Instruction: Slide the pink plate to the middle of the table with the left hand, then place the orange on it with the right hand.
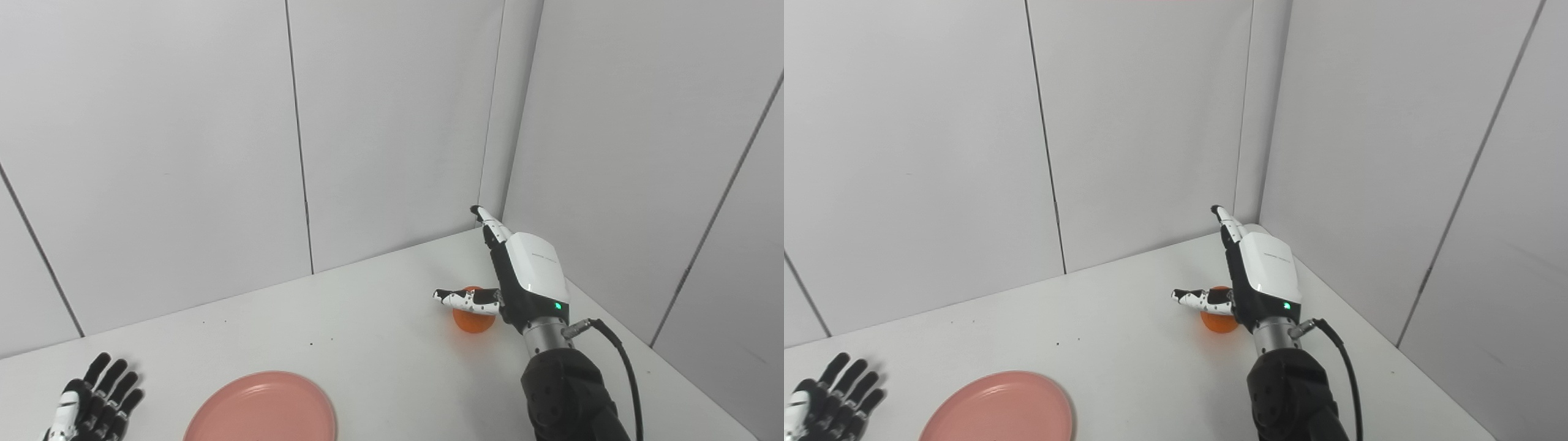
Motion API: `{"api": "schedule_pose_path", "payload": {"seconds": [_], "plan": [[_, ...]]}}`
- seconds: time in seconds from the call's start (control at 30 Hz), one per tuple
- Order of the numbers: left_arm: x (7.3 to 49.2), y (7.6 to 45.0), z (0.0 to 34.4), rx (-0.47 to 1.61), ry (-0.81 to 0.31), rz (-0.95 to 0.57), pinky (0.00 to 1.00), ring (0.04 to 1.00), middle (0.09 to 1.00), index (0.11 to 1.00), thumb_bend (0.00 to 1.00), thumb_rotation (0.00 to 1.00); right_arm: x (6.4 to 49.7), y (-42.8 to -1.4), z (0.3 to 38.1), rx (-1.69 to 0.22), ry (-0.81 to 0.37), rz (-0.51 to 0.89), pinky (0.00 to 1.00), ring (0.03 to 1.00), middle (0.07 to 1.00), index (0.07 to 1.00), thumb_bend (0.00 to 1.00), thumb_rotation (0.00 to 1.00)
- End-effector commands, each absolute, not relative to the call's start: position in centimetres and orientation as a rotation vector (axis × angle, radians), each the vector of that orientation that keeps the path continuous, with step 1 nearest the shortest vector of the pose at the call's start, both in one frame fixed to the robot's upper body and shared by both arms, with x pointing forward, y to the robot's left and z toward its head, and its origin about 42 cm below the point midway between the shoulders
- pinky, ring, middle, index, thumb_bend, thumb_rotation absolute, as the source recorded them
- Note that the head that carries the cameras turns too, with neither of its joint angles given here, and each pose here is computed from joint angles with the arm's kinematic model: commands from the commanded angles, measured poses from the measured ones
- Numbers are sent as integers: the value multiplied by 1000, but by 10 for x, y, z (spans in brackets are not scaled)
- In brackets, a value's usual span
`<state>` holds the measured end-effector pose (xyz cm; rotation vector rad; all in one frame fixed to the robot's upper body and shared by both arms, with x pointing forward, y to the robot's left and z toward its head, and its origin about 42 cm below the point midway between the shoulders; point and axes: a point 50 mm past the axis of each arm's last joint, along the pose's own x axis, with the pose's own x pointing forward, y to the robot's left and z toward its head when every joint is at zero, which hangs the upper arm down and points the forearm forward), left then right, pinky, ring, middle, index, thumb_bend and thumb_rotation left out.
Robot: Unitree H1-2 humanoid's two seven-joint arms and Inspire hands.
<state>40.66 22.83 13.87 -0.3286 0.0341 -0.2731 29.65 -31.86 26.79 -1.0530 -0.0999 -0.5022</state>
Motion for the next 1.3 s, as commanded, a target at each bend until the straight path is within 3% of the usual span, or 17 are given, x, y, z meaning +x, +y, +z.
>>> {"api": "schedule_pose_path", "payload": {"seconds": [0.0,0.5,0.93,1.27], "plan": [[399,232,122,-338,106,-267,969,966,971,955,390,975,295,-323,277,-1062,-122,-526,729,843,904,917,866,385],[398,227,134,-368,97,-257,976,949,948,932,302,1000,296,-336,267,-1058,-14,-489,714,858,924,933,888,405],[398,228,134,-366,95,-271,967,943,944,931,316,1000,308,-341,255,-1064,46,-458,766,895,938,944,895,433],[396,227,135,-357,92,-275,964,940,941,931,326,1000,323,-348,255,-1067,42,-465,729,871,924,937,913,438]]}}
